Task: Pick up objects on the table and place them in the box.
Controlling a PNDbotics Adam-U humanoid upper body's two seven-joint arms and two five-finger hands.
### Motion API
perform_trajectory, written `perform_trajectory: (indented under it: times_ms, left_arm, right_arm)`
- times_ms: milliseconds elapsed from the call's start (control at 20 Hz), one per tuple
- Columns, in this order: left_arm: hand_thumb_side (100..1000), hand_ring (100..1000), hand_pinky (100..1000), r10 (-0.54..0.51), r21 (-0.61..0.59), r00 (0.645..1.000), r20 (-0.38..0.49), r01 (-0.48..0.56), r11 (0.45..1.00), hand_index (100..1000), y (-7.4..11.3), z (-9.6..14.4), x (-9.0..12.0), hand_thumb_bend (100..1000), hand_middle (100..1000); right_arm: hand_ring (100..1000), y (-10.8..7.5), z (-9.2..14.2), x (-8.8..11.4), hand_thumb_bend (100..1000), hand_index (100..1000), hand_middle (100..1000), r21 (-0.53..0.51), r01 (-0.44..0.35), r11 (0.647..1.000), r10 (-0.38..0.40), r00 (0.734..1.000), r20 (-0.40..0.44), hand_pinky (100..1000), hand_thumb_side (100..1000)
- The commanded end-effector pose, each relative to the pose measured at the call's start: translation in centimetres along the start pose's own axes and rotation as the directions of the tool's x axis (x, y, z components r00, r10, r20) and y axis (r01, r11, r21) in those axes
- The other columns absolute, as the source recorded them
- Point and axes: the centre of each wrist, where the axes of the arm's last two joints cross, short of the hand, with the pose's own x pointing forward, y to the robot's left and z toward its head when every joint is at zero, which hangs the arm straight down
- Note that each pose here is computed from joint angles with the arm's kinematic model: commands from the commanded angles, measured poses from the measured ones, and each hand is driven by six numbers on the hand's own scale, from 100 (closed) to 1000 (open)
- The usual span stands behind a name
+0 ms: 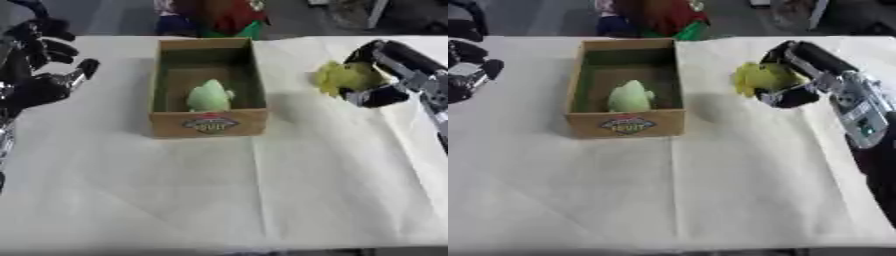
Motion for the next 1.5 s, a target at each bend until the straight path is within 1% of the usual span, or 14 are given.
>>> perform_trajectory:
  times_ms: [50, 250, 350, 400, 650, 750, 800, 850, 900, 1000, 1250, 1300, 1350, 1500]
  left_arm:
    - [100, 629, 683, 0.007, -0.012, 0.999, 0.042, -0.007, 1.0, 783, 0.2, -0.1, 1.1, 493, 633]
    - [100, 621, 676, 0.038, -0.047, 0.997, 0.071, -0.035, 0.998, 781, -0.6, -0.3, 1.7, 491, 624]
    - [100, 619, 674, 0.059, -0.061, 0.995, 0.087, -0.054, 0.997, 779, -1.1, -0.5, 2.0, 490, 622]
    - [100, 618, 673, 0.069, -0.07, 0.993, 0.092, -0.062, 0.996, 779, -1.3, -0.6, 2.1, 490, 621]
    - [100, 616, 671, 0.102, -0.104, 0.989, 0.107, -0.091, 0.99, 779, -2.1, -1.0, 2.5, 488, 619]
    - [100, 616, 670, 0.111, -0.113, 0.988, 0.108, -0.098, 0.989, 779, -2.3, -1.0, 2.5, 487, 618]
    - [100, 616, 670, 0.113, -0.116, 0.988, 0.109, -0.101, 0.988, 779, -2.4, -1.0, 2.6, 487, 618]
    - [100, 615, 669, 0.116, -0.118, 0.987, 0.109, -0.103, 0.988, 779, -2.5, -1.0, 2.6, 486, 618]
    - [100, 615, 669, 0.118, -0.118, 0.987, 0.108, -0.105, 0.987, 779, -2.5, -1.0, 2.5, 486, 618]
    - [100, 616, 669, 0.121, -0.118, 0.987, 0.107, -0.108, 0.987, 780, -2.5, -1.0, 2.5, 485, 619]
    - [100, 616, 669, 0.121, -0.116, 0.988, 0.096, -0.11, 0.987, 781, -2.4, -0.9, 2.3, 484, 620]
    - [100, 616, 669, 0.119, -0.115, 0.988, 0.094, -0.108, 0.987, 781, -2.4, -0.9, 2.2, 484, 619]
    - [100, 616, 668, 0.117, -0.112, 0.989, 0.091, -0.107, 0.988, 781, -2.3, -0.8, 2.1, 484, 619]
    - [100, 617, 668, 0.112, -0.105, 0.99, 0.081, -0.103, 0.989, 781, -2.1, -0.7, 1.9, 482, 620]
  right_arm:
    - [498, -2.6, -2.0, 1.5, 296, 681, 483, -0.042, -0.026, 0.999, 0.028, 0.998, 0.05, 625, 279]
    - [509, -1.2, -5.3, 3.1, 289, 689, 488, -0.011, -0.012, 1.0, 0.013, 0.997, 0.08, 627, 274]
    - [511, 0.1, -6.9, 4.1, 305, 693, 489, 0.005, 0.002, 1.0, -0.002, 0.996, 0.087, 627, 303]
    - [511, 0.8, -7.6, 4.7, 275, 694, 489, 0.011, 0.011, 1.0, -0.012, 0.995, 0.095, 626, 261]
    - [514, 4.2, -10.4, 7.2, 281, 702, 500, 0.028, 0.034, 0.999, -0.037, 0.996, 0.084, 626, 251]
    - [552, 5.3, -11.0, 7.9, 382, 775, 565, 0.031, 0.032, 0.999, -0.034, 0.996, 0.08, 642, 238]
    - [642, 5.7, -11.3, 8.3, 434, 834, 662, 0.029, 0.024, 0.999, -0.026, 0.996, 0.081, 670, 205]
    - [764, 6.0, -11.5, 8.7, 422, 884, 774, 0.024, 0.012, 1.0, -0.014, 0.996, 0.085, 712, 165]
    - [822, 6.2, -11.6, 9.0, 412, 916, 830, 0.021, -0.004, 1.0, 0.002, 0.996, 0.093, 749, 126]
    - [889, 6.3, -11.8, 9.4, 396, 954, 902, 0.014, -0.035, 0.999, 0.033, 0.993, 0.109, 798, 100]
    - [889, 4.9, -11.5, 9.1, 382, 951, 894, -0.057, -0.053, 0.997, 0.06, 0.99, 0.131, 802, 100]
    - [879, 4.2, -11.2, 8.6, 303, 945, 882, -0.077, -0.05, 0.996, 0.059, 0.991, 0.124, 797, 100]
    - [875, 3.4, -10.9, 8.1, 383, 943, 876, -0.1, -0.049, 0.994, 0.06, 0.992, 0.111, 795, 100]
    - [874, 1.2, -9.9, 6.2, 391, 941, 873, -0.141, -0.061, 0.988, 0.069, 0.996, 0.056, 798, 100]
